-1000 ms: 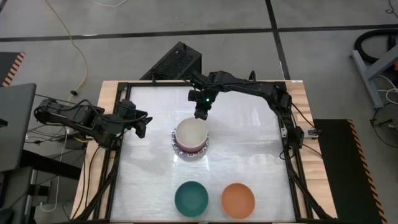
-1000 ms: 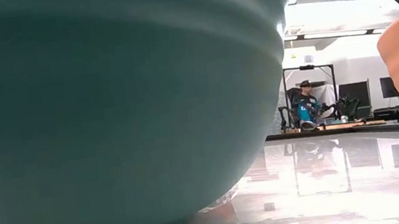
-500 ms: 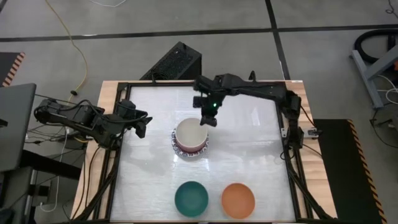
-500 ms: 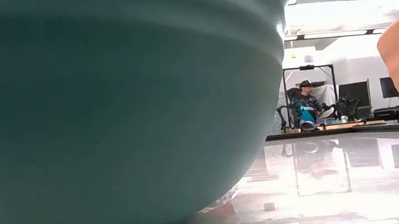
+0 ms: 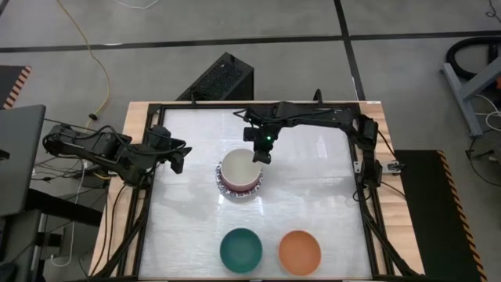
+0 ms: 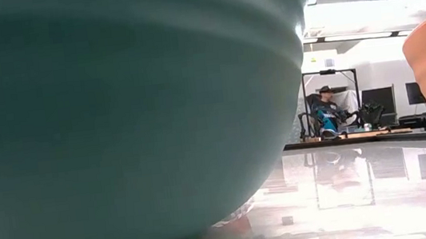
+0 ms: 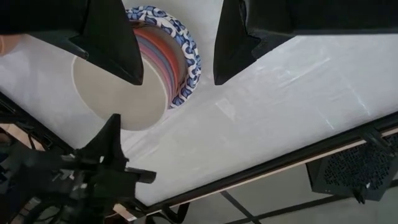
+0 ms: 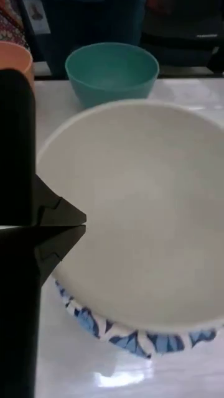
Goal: Nest bowls inside each other
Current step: Stack the white bowl on top of the pink bowl, then stack the orange bowl on top of the white bowl
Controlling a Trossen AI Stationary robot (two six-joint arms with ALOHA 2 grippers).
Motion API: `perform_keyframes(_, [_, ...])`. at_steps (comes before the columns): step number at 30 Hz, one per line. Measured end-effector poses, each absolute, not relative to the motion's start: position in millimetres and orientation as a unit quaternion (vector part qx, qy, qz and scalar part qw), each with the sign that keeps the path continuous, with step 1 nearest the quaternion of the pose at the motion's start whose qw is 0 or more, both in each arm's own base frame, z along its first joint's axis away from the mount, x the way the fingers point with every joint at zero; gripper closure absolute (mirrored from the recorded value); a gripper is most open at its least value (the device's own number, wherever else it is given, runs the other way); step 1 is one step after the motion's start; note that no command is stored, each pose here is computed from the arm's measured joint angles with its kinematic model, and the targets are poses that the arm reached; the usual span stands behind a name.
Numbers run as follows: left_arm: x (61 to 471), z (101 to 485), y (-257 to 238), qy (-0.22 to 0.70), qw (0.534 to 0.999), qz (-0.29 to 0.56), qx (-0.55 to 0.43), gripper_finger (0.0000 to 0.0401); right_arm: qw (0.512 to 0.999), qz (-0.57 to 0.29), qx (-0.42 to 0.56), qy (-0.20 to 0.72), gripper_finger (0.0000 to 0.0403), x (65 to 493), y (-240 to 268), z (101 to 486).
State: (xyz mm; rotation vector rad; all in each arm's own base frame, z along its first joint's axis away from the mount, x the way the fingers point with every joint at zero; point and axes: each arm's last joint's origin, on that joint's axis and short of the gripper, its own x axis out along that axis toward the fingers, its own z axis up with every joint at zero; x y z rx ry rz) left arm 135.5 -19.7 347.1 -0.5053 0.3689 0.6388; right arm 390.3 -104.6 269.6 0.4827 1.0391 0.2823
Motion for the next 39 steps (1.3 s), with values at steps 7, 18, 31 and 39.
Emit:
perform_keyframes(7, [136,347,-20,0.178,0.901,0.309,-0.245,0.0216,0.845,0.127,0.228,0.466,0.0395,380,-102,293])
perform_keyframes(18, [135,348,-19,0.175,0.903,0.315,-0.234,0.0216,0.835,0.067,0.145,0.527,0.0392,302,-40,367])
perform_keyframes(31, [136,347,-20,0.177,0.901,0.307,-0.251,0.0216,0.765,-0.059,0.155,0.622,0.0343,256,41,378])
perform_keyframes(39, [136,347,-20,0.186,0.904,0.297,-0.245,0.0216,0.757,-0.076,0.166,0.628,0.0237,242,91,377])
